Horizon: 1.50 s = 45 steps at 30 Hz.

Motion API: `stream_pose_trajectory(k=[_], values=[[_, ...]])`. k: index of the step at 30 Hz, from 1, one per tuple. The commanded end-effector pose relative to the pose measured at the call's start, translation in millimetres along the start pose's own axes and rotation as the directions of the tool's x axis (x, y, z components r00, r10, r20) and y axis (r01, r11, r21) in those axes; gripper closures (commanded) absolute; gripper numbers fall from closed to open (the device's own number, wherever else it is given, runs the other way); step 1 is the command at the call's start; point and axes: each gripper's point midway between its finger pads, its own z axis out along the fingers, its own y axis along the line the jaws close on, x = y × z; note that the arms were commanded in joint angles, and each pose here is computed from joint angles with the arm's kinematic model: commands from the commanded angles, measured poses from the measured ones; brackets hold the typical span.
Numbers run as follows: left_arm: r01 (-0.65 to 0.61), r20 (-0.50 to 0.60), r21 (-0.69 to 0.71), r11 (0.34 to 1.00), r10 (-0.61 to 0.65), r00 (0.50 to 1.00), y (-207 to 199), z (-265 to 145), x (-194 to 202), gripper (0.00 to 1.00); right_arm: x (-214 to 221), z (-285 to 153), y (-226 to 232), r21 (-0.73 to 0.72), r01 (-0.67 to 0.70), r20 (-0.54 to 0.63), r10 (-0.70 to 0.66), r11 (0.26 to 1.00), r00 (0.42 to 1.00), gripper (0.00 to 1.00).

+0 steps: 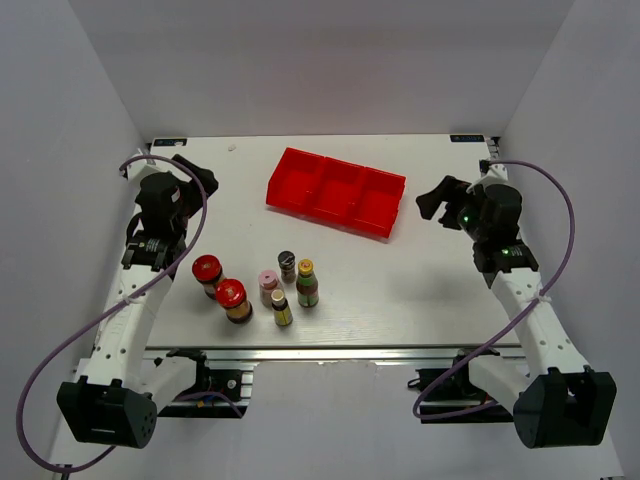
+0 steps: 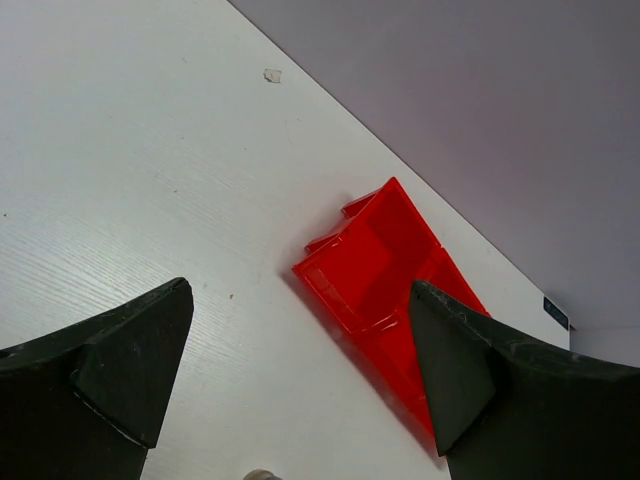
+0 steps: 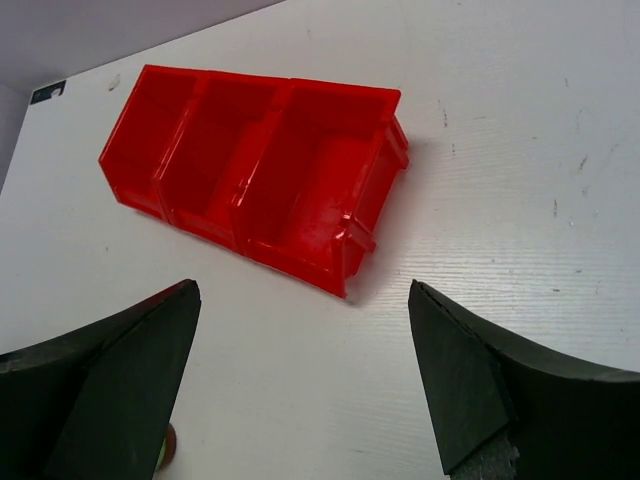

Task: Organize the condiment bottles

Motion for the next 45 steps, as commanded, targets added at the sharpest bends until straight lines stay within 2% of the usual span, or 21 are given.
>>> stream_pose_trajectory(k=[1,5,6,7,8,11,15,16,19,22,26,29,32,40,45], values=[[0.005,-0.013,0.013,1.000,-0.005,1.000,-2.5,-1.3,1.9,0.02,-14.5,-7.2,19.3,-0.083,0.059,0.003,-0.059,0.995,0.998,0.11],[0.001,-0.055,0.073,0.997,0.003,0.998,-9.8,4.6,15.8,0.02,16.3,-14.7,64.7,-0.348,0.134,-0.051,-0.162,0.928,0.985,0.11],[0.001,-0.069,0.091,0.996,0.005,0.998,-13.2,5.8,18.7,0.02,24.7,-12.4,69.5,-0.356,0.188,-0.054,-0.221,0.915,0.974,0.11],[-0.005,-0.078,0.089,0.996,0.012,0.997,-14.3,9.3,20.0,0.02,38.4,-17.5,101.1,-0.428,0.248,-0.061,-0.302,0.869,0.951,0.11],[-0.012,-0.093,0.077,0.997,0.019,0.996,-12.2,10.3,22.7,0.02,55.0,-20.9,107.2,-0.438,0.280,-0.107,-0.359,0.854,0.927,0.11],[-0.029,-0.113,0.054,0.998,0.035,0.993,-10.3,13.5,24.4,0.02,77.6,-30.0,138.6,-0.550,0.335,-0.116,-0.467,0.765,0.876,0.11],[-0.031,-0.112,0.049,0.998,0.037,0.993,-7.6,12.5,25.8,0.02,95.0,-46.6,159.4,-0.634,0.390,-0.052,-0.539,0.668,0.841,0.11],[-0.031,-0.110,0.051,0.998,0.036,0.993,-7.7,13.0,25.8,0.02,108.4,-53.9,169.2,-0.675,0.427,-0.025,-0.597,0.602,0.802,0.11],[-0.030,-0.115,0.050,0.998,0.036,0.993,-7.7,13.8,27.1,0.02,138.9,-66.7,192.9,-0.758,0.422,-0.016,-0.660,0.498,0.751,0.11],[-0.038,-0.128,0.044,0.998,0.043,0.991,-7.0,13.9,28.5,0.02,159.9,-64.1,210.3,-0.789,0.427,-0.014,-0.709,0.441,0.705,0.11],[-0.041,-0.138,0.042,0.998,0.047,0.989,-5.1,11.1,31.2,0.02,171.3,-51.6,225.1,-0.804,0.416,-0.036,-0.734,0.424,0.679,0.11],[-0.041,-0.136,0.054,0.998,0.048,0.990,-5.9,8.1,30.6,0.02,181.0,-58.5,245.4,-0.855,0.379,0.001,-0.730,0.354,0.684,0.11],[-0.036,-0.123,0.084,0.996,0.047,0.991,-8.8,3.7,30.0,0.02,197.6,-58.0,257.0,-0.875,0.364,0.010,-0.739,0.320,0.674,0.11],[-0.035,-0.100,0.085,0.996,0.044,0.994,-7.2,-1.5,25.7,0.02,209.8,-33.6,271.8,-0.851,0.362,-0.028,-0.721,0.381,0.692,0.16],[-0.033,-0.093,0.071,0.997,0.039,0.995,-5.5,-1.0,23.8,0.02,212.7,-25.7,264.6,-0.816,0.400,-0.043,-0.735,0.416,0.677,0.19]])
